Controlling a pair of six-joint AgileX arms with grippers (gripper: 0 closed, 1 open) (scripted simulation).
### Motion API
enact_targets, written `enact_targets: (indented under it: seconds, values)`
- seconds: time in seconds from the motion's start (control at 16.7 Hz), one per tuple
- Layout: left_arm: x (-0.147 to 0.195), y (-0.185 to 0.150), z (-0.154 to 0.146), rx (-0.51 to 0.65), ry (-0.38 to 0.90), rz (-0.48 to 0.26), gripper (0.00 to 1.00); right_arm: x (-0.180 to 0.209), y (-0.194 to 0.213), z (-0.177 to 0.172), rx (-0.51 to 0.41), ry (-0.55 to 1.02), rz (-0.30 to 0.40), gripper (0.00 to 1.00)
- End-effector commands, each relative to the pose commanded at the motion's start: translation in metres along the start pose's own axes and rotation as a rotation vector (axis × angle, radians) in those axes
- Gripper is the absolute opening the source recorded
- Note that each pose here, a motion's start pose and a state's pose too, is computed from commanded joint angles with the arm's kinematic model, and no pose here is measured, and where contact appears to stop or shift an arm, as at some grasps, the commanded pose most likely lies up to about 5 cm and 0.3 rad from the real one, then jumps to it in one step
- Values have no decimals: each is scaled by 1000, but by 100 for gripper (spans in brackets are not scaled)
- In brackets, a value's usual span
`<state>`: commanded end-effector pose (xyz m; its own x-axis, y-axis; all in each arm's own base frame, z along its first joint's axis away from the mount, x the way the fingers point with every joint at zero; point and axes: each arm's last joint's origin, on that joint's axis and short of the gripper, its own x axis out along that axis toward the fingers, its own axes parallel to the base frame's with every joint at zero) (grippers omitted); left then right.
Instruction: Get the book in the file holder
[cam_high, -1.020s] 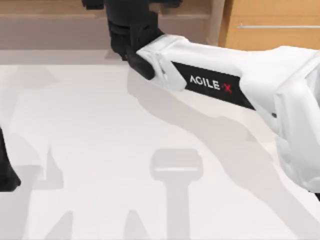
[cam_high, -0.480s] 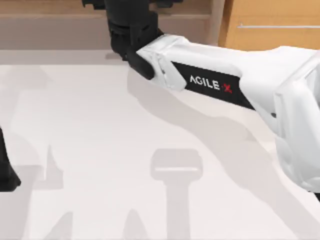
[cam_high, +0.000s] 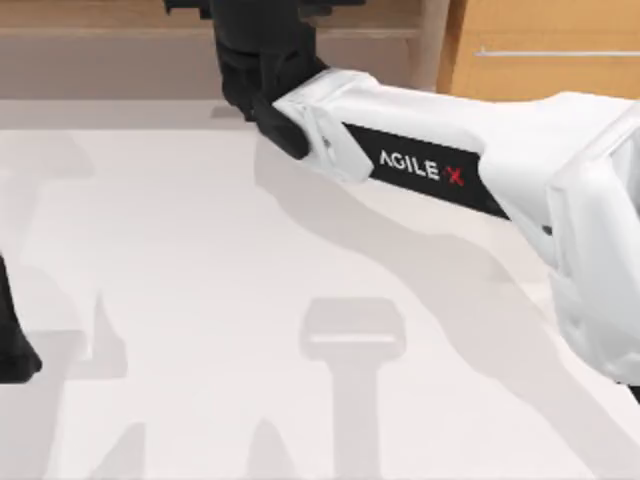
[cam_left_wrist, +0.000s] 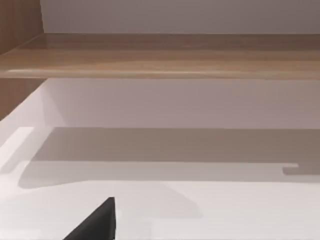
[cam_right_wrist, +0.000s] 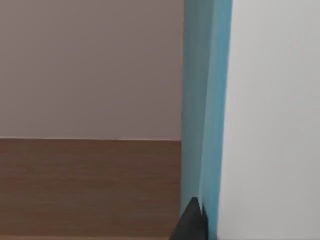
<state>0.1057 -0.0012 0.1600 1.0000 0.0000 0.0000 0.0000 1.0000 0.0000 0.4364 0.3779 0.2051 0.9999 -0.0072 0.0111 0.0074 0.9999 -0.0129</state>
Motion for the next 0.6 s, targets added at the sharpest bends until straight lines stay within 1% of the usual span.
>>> enact_targets:
  seconds: [0.42, 0.6]
  values:
    - [0, 0, 0, 0, 0, 0, 100, 0, 0, 0, 0, 0, 0, 0]
    - [0, 0, 0, 0, 0, 0, 100, -2, 2, 6, 3, -1, 4, 0]
